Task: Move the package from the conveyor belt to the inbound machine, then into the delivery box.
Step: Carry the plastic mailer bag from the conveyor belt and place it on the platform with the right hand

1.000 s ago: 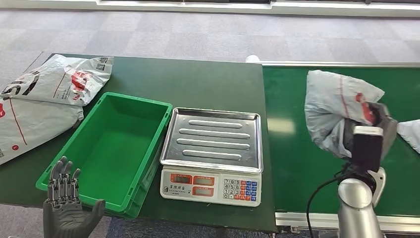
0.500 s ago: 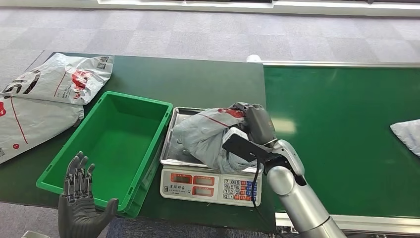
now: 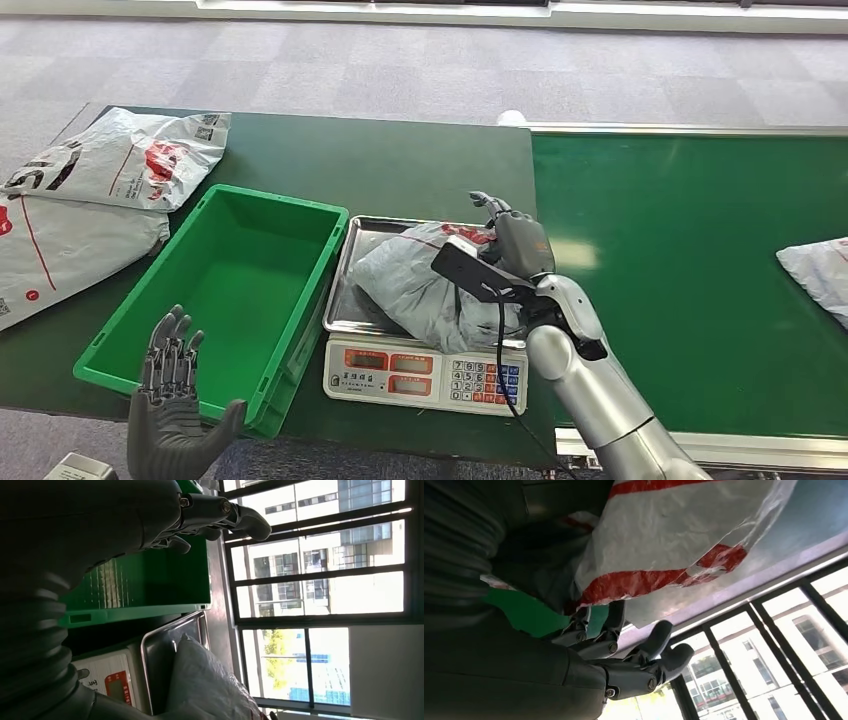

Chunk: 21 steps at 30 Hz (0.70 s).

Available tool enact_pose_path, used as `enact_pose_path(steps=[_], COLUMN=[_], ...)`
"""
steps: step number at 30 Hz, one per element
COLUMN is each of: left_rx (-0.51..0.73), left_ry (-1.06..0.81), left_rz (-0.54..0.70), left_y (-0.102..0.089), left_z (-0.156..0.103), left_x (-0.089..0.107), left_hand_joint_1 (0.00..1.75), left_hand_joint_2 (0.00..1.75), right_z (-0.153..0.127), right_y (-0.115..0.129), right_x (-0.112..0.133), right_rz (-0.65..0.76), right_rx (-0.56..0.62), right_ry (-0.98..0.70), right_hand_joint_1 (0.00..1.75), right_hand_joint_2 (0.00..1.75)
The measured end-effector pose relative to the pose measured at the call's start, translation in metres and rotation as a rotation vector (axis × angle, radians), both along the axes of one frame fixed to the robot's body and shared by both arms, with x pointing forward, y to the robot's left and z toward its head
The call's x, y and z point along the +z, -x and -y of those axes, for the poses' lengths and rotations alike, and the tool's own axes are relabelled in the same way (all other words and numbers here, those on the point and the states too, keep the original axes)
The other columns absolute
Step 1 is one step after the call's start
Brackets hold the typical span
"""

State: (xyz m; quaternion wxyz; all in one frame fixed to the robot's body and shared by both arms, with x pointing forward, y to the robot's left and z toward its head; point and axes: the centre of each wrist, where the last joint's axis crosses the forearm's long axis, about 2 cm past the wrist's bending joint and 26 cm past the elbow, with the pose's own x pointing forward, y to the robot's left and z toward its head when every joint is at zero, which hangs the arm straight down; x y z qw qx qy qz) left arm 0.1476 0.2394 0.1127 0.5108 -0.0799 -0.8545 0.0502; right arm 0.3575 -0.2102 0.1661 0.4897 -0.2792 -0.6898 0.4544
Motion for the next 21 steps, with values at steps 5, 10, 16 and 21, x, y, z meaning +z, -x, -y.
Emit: enact_pose_path(steps=[5, 10, 16, 21], left_rx=[-0.017, -0.068, -0.123, -0.164], left_ry=[-0.049, -0.202, -0.376, -0.565], left_rz=[-0.035, -0.112, -0.134, -0.066], left_y=[-0.002, -0.011, -0.028, -0.055], left_z=[0.000, 0.007, 0.028, 0.061], left_x=[0.000, 0.003, 0.013, 0.034], left_hand_joint_1=[0.00, 0.00, 0.00, 0.00], left_hand_joint_2=[1.75, 1.75, 1.75, 1.75], right_z=[0.008, 0.014, 0.017, 0.030], right_y=[-0.001, 0.012, 0.034, 0.062], right_x=[-0.013, -0.023, -0.026, -0.026], right_rz=[-0.046, -0.070, -0.056, -0.015], right_rx=[-0.036, -0.075, -0.093, -0.084], right_ry=[0.001, -0.091, -0.236, -0.424], right_hand_joint_1=[0.00, 0.00, 0.00, 0.00], right_hand_joint_2=[0.00, 0.00, 0.00, 0.00])
